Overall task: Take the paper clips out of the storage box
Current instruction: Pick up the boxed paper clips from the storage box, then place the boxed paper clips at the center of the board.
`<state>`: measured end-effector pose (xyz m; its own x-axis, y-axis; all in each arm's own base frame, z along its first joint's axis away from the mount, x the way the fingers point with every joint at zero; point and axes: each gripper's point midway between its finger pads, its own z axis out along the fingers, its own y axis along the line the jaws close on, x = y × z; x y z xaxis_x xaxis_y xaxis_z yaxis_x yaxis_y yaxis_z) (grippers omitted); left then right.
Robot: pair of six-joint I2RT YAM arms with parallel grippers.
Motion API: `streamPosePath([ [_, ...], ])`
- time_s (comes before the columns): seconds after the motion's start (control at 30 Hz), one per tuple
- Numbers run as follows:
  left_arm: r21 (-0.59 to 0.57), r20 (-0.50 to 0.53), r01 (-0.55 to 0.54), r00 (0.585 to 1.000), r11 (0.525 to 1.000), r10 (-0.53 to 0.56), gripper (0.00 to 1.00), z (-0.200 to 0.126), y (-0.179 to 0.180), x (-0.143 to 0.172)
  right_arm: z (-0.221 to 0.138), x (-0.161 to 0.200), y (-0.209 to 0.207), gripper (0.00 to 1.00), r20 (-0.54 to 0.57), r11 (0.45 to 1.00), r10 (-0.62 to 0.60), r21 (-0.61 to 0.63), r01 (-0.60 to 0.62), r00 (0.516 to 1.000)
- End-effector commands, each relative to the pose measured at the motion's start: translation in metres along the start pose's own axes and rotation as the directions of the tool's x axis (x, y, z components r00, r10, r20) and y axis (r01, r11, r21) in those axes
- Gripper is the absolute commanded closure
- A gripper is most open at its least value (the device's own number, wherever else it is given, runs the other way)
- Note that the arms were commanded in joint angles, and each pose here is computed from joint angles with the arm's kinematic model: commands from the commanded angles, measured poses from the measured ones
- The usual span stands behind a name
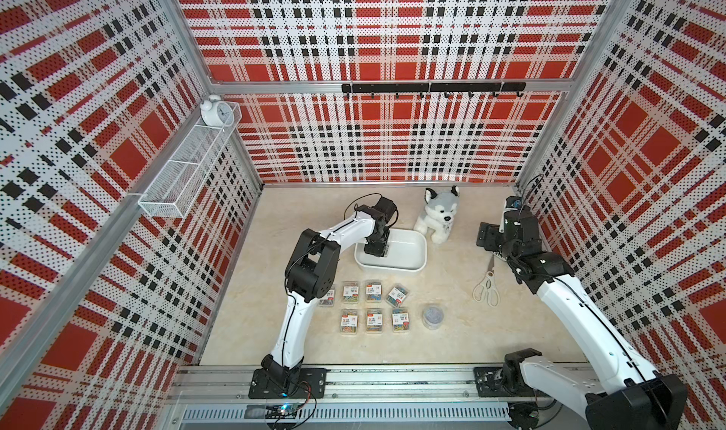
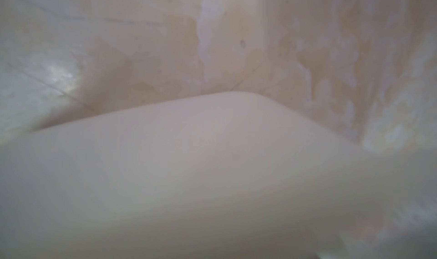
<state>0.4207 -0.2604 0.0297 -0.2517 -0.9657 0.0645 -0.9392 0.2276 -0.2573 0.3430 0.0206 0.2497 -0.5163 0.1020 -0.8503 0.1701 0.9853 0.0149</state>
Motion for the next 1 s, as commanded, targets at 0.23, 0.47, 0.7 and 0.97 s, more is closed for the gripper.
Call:
streamPosePath([
  [0.23,0.153,-0.044,-0.008,0.999,0.988,0.015,0.52,-0.063,-0.024,0.002,0.001,-0.011,0.006,0.11,0.018,0.997,0.069,-0.035,-0.068,0.997],
  [0.47,0.301,-0.007,-0.034,0.999,0.953,0.038,0.56,-0.119,-0.052,-0.021,0.000,-0.023,0.007,0.12,0.034,0.998,0.061,-0.034,-0.060,0.998],
  [0.7,0.433,0.167,-0.106,0.985,0.895,0.036,0.56,-0.195,-0.058,-0.078,-0.002,-0.036,0.010,0.12,0.053,0.998,0.057,-0.043,-0.055,0.997],
  [0.97,0.417,0.356,-0.234,0.931,0.878,0.079,0.56,-0.248,-0.019,-0.151,0.001,-0.044,0.020,0.14,0.047,0.996,0.062,-0.074,-0.058,0.997],
])
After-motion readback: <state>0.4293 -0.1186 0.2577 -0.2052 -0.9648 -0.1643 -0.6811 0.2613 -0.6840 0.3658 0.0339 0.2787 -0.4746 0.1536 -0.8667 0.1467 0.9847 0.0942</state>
